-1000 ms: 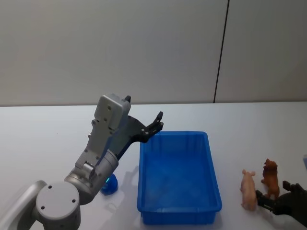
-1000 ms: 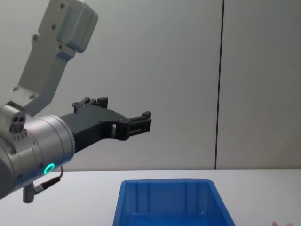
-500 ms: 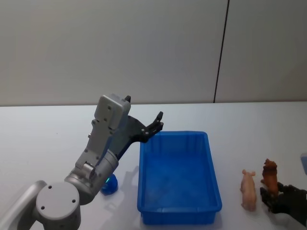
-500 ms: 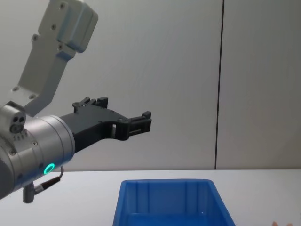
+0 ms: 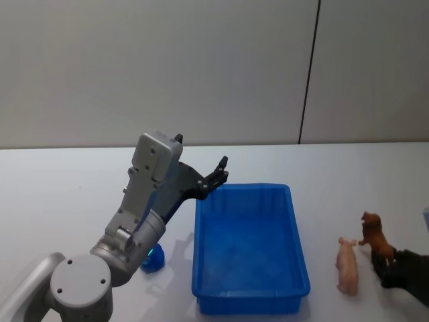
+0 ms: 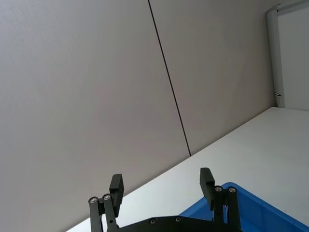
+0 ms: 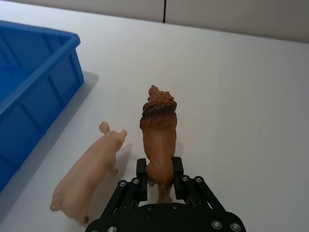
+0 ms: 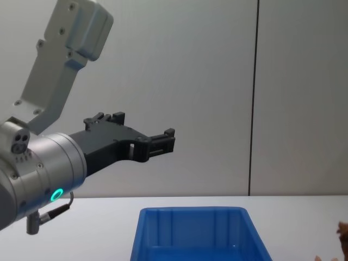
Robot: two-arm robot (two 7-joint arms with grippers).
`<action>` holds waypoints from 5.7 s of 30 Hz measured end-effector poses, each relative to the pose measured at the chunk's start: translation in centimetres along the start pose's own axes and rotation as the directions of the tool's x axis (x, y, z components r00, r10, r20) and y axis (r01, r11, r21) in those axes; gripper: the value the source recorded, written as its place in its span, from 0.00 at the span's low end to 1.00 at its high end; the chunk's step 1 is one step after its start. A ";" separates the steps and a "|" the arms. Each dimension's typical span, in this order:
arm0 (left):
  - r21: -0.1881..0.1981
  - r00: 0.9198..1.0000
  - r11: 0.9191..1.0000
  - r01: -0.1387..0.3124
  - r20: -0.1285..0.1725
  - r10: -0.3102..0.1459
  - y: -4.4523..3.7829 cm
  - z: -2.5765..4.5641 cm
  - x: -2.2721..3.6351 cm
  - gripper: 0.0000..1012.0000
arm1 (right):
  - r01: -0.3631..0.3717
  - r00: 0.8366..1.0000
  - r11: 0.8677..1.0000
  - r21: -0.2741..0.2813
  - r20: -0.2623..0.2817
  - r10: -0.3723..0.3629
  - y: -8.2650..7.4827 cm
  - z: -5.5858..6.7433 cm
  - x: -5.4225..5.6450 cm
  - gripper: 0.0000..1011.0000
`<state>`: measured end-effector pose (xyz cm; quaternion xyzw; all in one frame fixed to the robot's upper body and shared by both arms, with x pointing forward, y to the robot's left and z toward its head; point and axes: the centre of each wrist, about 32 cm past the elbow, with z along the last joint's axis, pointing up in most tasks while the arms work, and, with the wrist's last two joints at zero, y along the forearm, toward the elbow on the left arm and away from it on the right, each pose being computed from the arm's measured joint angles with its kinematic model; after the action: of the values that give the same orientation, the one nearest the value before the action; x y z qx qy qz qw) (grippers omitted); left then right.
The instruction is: Pick up the two dolls from the table and place them into the box.
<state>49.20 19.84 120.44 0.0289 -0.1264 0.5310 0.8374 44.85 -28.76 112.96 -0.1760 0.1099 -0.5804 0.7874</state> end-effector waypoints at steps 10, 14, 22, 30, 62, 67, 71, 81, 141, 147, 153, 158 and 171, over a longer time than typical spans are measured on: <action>0.000 1.000 1.000 0.000 0.000 0.000 0.00 0.00 0.00 0.99 | 0.017 0.998 0.994 0.110 0.059 -0.024 -0.2 1.5 -0.1 0.28; 0.000 1.000 1.000 0.000 0.000 0.000 0.00 0.00 0.00 0.99 | 0.008 0.996 0.987 0.160 0.084 -0.022 -0.3 2.4 -0.3 0.28; 0.000 1.000 1.000 0.000 0.000 0.000 0.00 0.00 0.00 0.99 | -0.056 0.992 0.969 0.242 0.125 0.026 -0.3 4.5 -0.7 0.28; 0.000 1.000 1.000 0.000 0.000 0.000 0.00 0.00 0.00 0.99 | -0.152 0.982 0.947 0.285 0.156 0.110 0.1 6.4 -1.5 0.28; 0.000 1.000 1.000 0.000 0.000 0.000 0.00 0.00 0.00 0.99 | -0.460 0.885 0.871 0.171 0.170 0.434 4.1 9.6 -6.5 0.71; 0.000 1.000 1.000 0.000 0.000 0.000 0.00 0.00 0.00 0.99 | -0.443 0.894 0.879 0.174 0.162 0.419 4.1 9.6 -6.4 0.87; 0.000 1.000 1.000 0.000 0.000 0.000 0.00 0.00 0.00 0.99 | -0.420 0.905 0.888 0.185 0.152 0.397 3.8 9.5 -6.1 0.96; 0.000 1.000 1.000 0.000 0.000 0.000 0.00 0.00 0.00 0.99 | -0.340 0.940 0.917 0.207 0.107 0.324 1.6 8.2 -4.6 0.99; 0.000 1.000 1.000 0.000 0.000 0.000 0.00 0.00 0.00 0.99 | -0.169 0.984 0.985 -0.034 -0.063 0.166 -0.7 1.1 -2.8 0.91; 0.000 1.000 1.000 0.000 0.000 0.000 0.00 0.00 0.00 0.99 | -0.166 0.985 0.985 -0.050 -0.065 0.163 0.0 1.0 -3.0 0.76; 0.000 1.000 1.000 0.000 0.000 0.000 0.00 0.00 0.00 0.99 | -0.160 0.986 0.985 -0.062 -0.064 0.156 0.4 1.0 -3.0 0.58; 0.000 1.000 1.000 0.000 0.000 0.000 0.00 0.00 0.00 0.99 | -0.150 0.987 0.986 -0.067 -0.061 0.146 0.7 1.1 -3.0 0.41; 0.000 1.000 1.000 0.000 0.000 0.000 0.00 0.00 0.00 0.99 | -0.129 0.991 0.991 -0.028 -0.037 0.128 0.8 1.7 -2.7 0.37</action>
<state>49.20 19.84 120.44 0.0289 -0.1264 0.5310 0.8374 45.41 -25.66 114.13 -0.1701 0.1437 -0.5300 0.8183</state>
